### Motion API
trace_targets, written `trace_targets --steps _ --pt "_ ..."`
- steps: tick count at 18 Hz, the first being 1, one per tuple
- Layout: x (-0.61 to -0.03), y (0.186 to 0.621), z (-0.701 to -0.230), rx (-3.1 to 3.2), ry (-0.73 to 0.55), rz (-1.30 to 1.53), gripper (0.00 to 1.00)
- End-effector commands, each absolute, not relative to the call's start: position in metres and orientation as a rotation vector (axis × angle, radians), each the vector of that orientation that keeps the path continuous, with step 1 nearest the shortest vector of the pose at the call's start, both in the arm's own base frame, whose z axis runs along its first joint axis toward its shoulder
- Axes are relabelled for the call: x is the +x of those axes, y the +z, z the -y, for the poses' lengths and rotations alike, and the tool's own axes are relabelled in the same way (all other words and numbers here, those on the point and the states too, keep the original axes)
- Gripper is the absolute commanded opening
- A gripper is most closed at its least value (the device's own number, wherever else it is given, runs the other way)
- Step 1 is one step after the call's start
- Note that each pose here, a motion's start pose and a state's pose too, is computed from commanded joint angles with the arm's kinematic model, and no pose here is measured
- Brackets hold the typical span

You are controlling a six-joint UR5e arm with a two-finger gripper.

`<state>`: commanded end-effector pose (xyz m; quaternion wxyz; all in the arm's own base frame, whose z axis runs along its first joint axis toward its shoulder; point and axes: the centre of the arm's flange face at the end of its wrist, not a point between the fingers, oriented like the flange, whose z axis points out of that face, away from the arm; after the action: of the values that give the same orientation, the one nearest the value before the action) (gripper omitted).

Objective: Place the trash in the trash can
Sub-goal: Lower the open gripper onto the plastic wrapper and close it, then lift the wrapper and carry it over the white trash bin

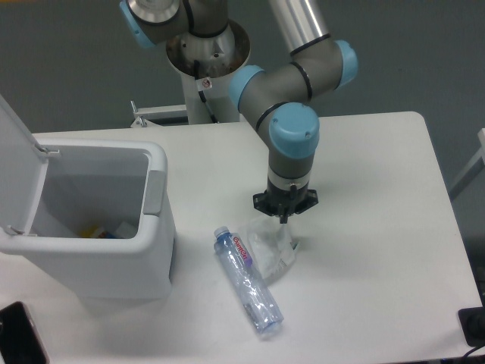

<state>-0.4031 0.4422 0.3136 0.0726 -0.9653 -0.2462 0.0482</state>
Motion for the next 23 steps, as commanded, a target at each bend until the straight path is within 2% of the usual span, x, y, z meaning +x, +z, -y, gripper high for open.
trace_targets --steps 3,4,7,11,15,17,19,22,23 --pt "-0.425 0.39 -0.43 -2.754 0.246 0.757 0.0" --pt "-0.434 0.427 -0.425 -2.647 0.216 0.747 0.0" --pt "-0.453 0.481 -0.413 -2.435 0.083 0.74 0.0" --pt "-0.463 0.519 -0.392 -2.269 -0.012 0.826 0.0" --pt "-0.46 0.543 -0.384 -2.119 -0.176 0.883 0.0" --pt "-0.448 0.553 -0.389 -2.076 -0.236 0.909 0.0" --pt "-0.422 0.582 -0.394 -2.016 -0.294 0.912 0.0" --pt "-0.329 0.609 -0.44 -2.059 -0.364 0.756 0.0" --pt "-0.292 0.605 -0.455 -2.093 -0.397 0.695 0.0"
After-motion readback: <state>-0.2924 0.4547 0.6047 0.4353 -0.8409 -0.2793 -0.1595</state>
